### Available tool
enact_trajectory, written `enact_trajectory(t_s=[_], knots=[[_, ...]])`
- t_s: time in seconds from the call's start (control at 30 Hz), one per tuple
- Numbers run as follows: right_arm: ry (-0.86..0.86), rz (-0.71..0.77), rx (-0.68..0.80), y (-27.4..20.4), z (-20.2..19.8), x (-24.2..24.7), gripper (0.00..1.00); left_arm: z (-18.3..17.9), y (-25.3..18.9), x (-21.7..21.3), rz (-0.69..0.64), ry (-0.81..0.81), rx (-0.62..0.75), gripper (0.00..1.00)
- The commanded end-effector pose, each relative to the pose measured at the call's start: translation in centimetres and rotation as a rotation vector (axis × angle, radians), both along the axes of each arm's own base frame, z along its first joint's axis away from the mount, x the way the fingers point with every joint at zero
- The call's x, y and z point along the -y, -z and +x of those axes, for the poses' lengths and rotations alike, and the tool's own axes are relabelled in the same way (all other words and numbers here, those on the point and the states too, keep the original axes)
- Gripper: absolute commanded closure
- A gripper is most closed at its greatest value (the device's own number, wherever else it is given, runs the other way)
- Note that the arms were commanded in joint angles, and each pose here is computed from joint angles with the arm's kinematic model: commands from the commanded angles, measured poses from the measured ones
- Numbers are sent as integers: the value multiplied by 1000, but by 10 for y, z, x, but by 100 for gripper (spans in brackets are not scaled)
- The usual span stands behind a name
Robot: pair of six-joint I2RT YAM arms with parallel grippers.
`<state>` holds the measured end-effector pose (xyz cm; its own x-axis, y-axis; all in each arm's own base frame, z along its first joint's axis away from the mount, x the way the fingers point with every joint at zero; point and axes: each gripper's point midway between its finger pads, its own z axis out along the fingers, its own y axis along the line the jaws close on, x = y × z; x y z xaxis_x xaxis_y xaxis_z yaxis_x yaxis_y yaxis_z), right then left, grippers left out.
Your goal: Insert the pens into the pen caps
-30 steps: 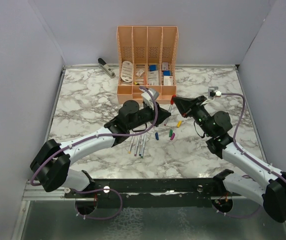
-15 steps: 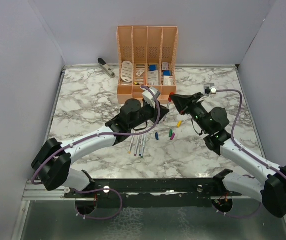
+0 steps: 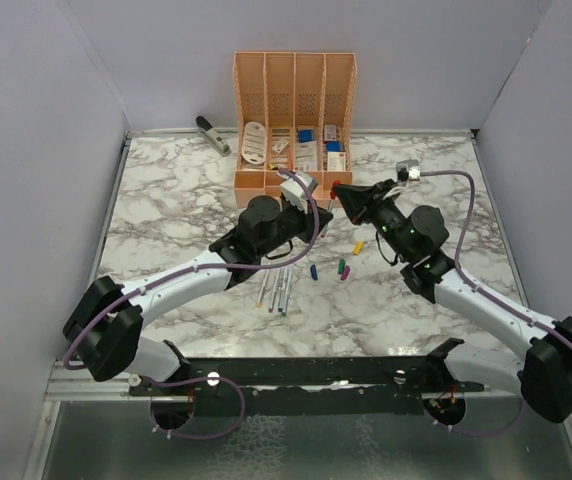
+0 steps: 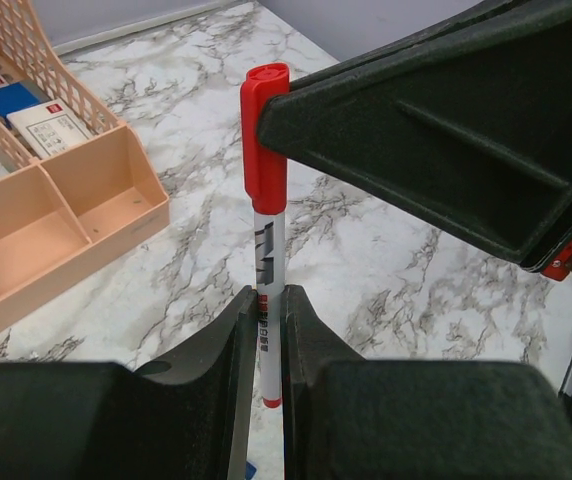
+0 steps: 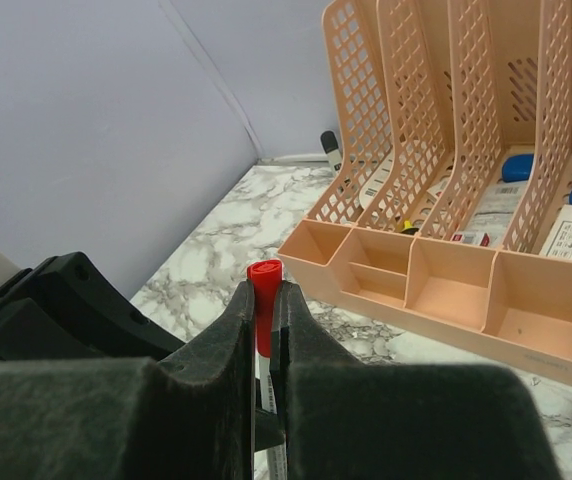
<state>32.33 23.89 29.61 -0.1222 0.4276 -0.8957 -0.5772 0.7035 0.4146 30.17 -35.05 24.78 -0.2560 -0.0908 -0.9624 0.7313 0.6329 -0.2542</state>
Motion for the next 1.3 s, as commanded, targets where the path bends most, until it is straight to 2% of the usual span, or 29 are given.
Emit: enact_trajectory(t_s=[0.0, 0.13, 0.27, 0.33, 0.47, 0.53, 0.7, 0.83, 1.07, 1.27], knots=[[-114, -204, -256, 92, -16, -22, 99, 17, -123, -25, -289, -131, 264, 100], [-114, -213, -234, 86, -10, -25, 99, 14, -123, -32, -276, -142, 269, 100], [-88, -190, -166, 60, 1, -27, 97, 10, -100, -31, -227, -123, 215, 100], [-60, -169, -125, 42, 7, -26, 91, 8, -78, -30, -188, -113, 160, 100], [-5, -129, -39, 2, 16, -21, 65, 2, -21, -36, -93, -129, 13, 100], [13, -111, 10, -17, 16, -17, 57, -2, 11, -44, -38, -152, -59, 100], [79, -84, 88, -52, 11, 0, 54, -4, 62, -65, 83, -244, -189, 100], [153, -88, 92, -60, 9, 18, 53, 9, 80, -90, 162, -372, -236, 100], [263, -175, -72, -23, 20, 35, 53, 55, 113, -166, 183, -585, -389, 100], [269, -192, -183, 12, 17, 37, 53, 67, 154, -196, 353, -625, -555, 100]])
